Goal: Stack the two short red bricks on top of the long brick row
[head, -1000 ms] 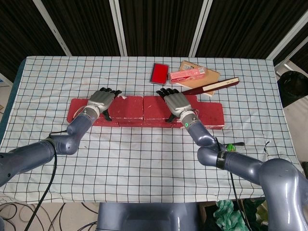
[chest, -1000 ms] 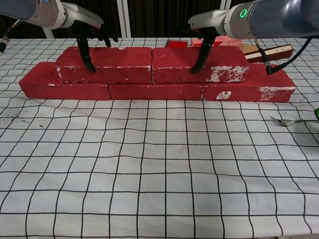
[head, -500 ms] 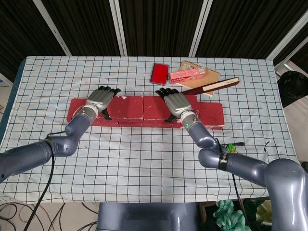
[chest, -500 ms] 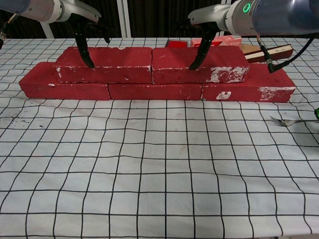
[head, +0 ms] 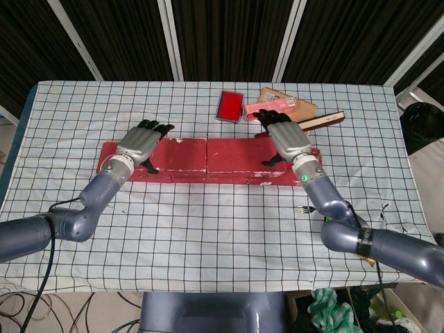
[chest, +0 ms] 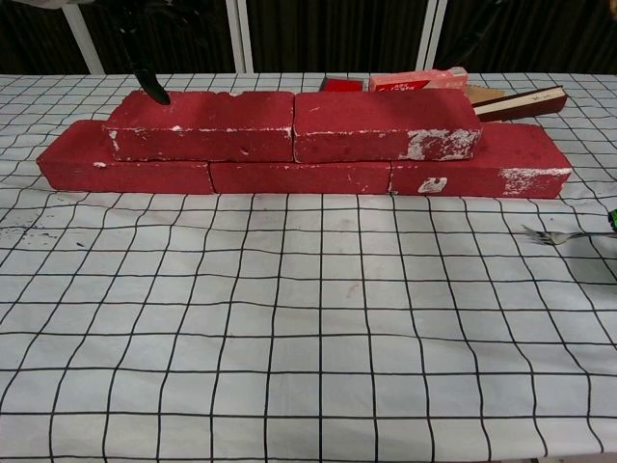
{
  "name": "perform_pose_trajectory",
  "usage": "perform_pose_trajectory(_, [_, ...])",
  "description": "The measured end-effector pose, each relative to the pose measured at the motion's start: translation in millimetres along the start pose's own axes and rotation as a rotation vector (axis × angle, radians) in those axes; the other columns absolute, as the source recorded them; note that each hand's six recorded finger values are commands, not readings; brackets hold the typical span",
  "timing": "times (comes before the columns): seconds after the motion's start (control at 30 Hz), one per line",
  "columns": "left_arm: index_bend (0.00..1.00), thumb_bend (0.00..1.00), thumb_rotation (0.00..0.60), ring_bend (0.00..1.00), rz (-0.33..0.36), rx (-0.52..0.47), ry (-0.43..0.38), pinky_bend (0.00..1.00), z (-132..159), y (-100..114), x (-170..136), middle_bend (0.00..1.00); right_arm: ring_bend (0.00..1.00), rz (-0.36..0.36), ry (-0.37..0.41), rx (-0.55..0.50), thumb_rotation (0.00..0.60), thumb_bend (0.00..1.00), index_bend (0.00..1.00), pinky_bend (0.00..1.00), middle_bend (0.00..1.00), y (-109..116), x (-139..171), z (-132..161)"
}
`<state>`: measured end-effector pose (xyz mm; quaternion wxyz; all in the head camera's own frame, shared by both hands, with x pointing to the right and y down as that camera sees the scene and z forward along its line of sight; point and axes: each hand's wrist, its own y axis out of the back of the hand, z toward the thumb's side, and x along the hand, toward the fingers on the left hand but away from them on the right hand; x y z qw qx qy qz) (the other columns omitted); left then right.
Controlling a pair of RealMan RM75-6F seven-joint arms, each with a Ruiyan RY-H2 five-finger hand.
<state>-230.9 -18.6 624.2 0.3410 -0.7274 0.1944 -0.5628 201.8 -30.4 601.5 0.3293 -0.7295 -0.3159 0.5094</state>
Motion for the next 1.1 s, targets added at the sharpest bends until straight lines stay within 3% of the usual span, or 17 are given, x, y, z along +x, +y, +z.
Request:
perform_pose_trajectory(0.2, [0.05, 0.0, 0.6, 0.0, 0.079, 0.023, 0.001, 0.0, -12.7, 3.8, -45.4, 0.11, 0.0, -0.106, -0.088, 0.004, 0.6, 0.07, 0.0, 0.07, 0.02, 34.2, 56.5, -54.9])
perform_pose_trajectory(0.33, [0.05, 0.0, 0.6, 0.0, 0.114, 0.036, 0.026, 0.0, -27.7, -2.7, -82.9, 0.11, 0.0, -0.115, -0.13, 0.031, 0.6, 0.07, 0.0, 0.07, 0.02, 35.4, 96.7, -81.9])
perform_pose_trajectory(0.6, [0.05, 0.0, 0.6, 0.0, 0.203, 0.059, 0.09, 0.0, -66.1, -26.8, -167.8, 0.1, 0.0, -0.138, -0.181, 0.023, 0.6, 0.07, 0.0, 0.07, 0.02, 11.8, 192.0, -118.6])
perform_pose_trajectory(0.9, [0.05, 0.0, 0.6, 0.0, 0.231, 0.004, 0.229, 0.0, -121.2, -91.0, -284.7, 0.1, 0.0, -0.197, -0.237, -0.036, 0.6, 0.07, 0.0, 0.07, 0.02, -31.9, 301.9, -134.9])
perform_pose_trajectory(1.0, [0.04, 0.0, 0.6, 0.0, 0.266, -0.015, 0.269, 0.0, -138.1, -105.1, -314.4, 0.1, 0.0, -0.221, -0.247, -0.037, 0.6, 0.07, 0.0, 0.07, 0.02, -50.4, 325.3, -134.3])
perform_pose_trajectory(1.1, [0.04, 0.0, 0.6, 0.0, 0.289, -0.038, 0.259, 0.0, -145.8, -116.9, -332.5, 0.1, 0.0, -0.248, -0.255, -0.018, 0.6, 0.07, 0.0, 0.07, 0.02, -65.5, 341.2, -133.1])
